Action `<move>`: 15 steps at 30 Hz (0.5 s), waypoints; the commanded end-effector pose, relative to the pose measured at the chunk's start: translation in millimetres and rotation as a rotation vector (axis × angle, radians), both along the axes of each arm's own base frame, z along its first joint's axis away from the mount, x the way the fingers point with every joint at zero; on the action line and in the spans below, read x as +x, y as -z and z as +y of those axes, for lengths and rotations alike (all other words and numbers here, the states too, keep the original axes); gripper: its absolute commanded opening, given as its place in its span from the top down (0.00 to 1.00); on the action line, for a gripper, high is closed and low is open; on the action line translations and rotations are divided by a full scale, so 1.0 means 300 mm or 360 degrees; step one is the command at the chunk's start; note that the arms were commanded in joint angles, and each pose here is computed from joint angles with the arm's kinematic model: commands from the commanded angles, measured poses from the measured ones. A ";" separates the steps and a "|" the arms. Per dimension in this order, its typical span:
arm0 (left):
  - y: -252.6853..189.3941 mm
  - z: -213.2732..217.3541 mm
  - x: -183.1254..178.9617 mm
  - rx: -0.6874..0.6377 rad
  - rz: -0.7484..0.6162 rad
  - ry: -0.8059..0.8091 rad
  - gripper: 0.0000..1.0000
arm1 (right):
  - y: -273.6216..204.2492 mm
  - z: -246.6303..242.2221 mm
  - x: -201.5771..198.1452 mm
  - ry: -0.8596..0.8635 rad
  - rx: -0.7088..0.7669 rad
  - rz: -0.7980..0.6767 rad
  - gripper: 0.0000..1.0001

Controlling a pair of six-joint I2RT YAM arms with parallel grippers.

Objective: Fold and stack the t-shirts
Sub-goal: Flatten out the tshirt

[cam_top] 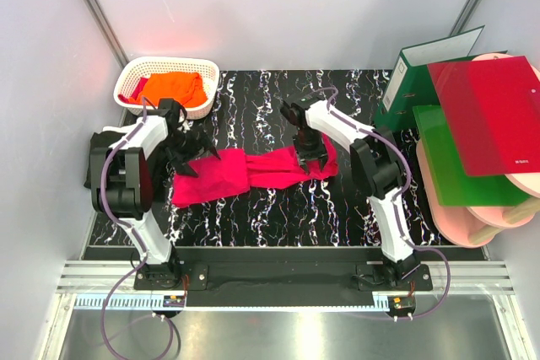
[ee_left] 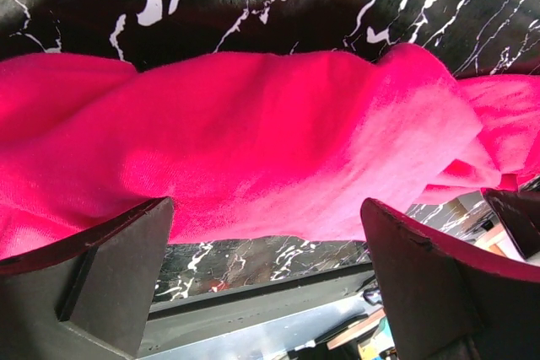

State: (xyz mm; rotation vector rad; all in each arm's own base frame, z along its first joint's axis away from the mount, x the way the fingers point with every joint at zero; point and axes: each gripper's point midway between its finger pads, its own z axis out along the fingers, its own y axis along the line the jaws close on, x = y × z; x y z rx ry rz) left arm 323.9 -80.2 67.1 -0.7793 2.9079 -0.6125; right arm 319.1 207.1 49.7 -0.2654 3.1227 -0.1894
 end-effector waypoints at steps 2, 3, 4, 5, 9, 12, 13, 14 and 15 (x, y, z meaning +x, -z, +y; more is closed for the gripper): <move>-0.015 0.002 0.040 0.0024 -0.0078 0.0028 0.01 | -0.014 -0.026 0.052 -0.0049 -0.0113 -0.0078 0.77; -0.013 0.002 0.035 0.0019 -0.0069 0.0029 0.01 | -0.022 -0.023 0.064 -0.0046 -0.0112 -0.0103 0.88; -0.010 0.003 0.033 0.0022 -0.0067 0.0028 0.01 | -0.036 -0.026 0.074 -0.0041 -0.0115 -0.0129 1.00; -0.012 0.002 0.032 0.0024 -0.0068 0.0028 0.01 | -0.049 -0.025 0.081 -0.0036 -0.0114 -0.0150 1.00; -0.002 0.010 0.022 0.0048 -0.0060 0.0028 0.01 | -0.165 -0.006 0.139 -0.0022 -0.0048 -0.0333 1.00; 0.010 0.017 0.022 0.0063 -0.0052 0.0023 0.01 | -0.275 -0.012 0.189 -0.0008 -0.0037 -0.0516 1.00; 0.011 0.018 0.025 0.0072 -0.0054 0.0021 0.01 | -0.321 -0.014 0.203 -0.0001 -0.0026 -0.0587 1.00; 0.016 0.021 0.028 0.0074 -0.0049 0.0019 0.01 | -0.350 -0.015 0.220 0.0010 -0.0023 -0.0644 1.00; 0.016 0.020 0.034 0.0077 -0.0054 0.0020 0.01 | -0.394 -0.023 0.245 0.0027 -0.0032 -0.0728 1.00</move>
